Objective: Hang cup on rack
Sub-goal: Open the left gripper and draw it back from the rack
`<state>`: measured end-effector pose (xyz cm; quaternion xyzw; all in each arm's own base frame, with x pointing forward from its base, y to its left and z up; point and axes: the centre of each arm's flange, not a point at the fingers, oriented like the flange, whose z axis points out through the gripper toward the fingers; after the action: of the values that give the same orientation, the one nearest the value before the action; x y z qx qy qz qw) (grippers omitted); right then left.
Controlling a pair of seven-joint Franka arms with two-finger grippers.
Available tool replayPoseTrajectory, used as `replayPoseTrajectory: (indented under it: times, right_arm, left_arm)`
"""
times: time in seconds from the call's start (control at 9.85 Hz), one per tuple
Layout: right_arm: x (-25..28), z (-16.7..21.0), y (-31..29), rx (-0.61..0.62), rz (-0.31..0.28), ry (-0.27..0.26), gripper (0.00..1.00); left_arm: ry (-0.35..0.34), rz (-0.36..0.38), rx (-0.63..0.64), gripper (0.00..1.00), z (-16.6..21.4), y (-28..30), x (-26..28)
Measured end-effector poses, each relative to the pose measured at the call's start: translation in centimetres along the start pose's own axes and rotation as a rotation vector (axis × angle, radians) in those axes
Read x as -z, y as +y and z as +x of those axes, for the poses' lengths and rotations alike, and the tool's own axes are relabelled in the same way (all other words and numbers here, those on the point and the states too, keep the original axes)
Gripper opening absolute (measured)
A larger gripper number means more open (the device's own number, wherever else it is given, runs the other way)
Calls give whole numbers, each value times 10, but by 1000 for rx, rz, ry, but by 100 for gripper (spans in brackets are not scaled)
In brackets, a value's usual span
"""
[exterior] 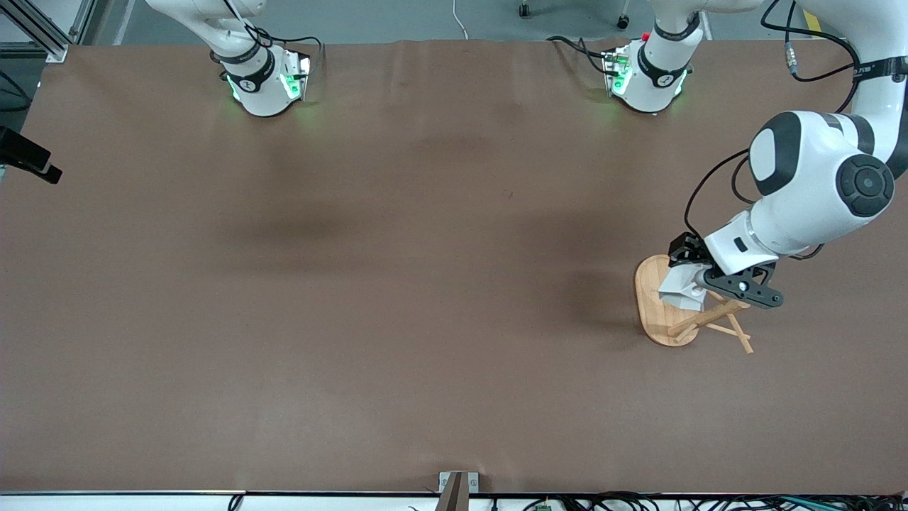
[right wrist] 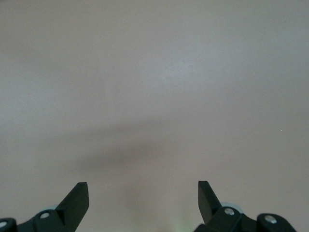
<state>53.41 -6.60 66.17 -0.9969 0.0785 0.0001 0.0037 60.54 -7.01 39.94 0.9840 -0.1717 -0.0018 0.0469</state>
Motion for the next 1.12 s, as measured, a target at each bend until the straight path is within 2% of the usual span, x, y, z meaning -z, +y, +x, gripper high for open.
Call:
replayPoseTrajectory:
  times: [0.3,0.51,0.81,1.12]
  right_arm:
    - [0,0,1,-1,0,-1,100]
    - [0,0,1,-1,0,0,100]
    - [0,0,1,-1,0,0,100]
    - [0,0,1,-1,-1,0,100]
  left_arm:
    - [12,10,24,78,1,-16,-2]
    - [41,17,29,100,8,-17,14]
    - [20,1,145,100,11,-11,61]
    - [17,3,314,100,-6,4,126]
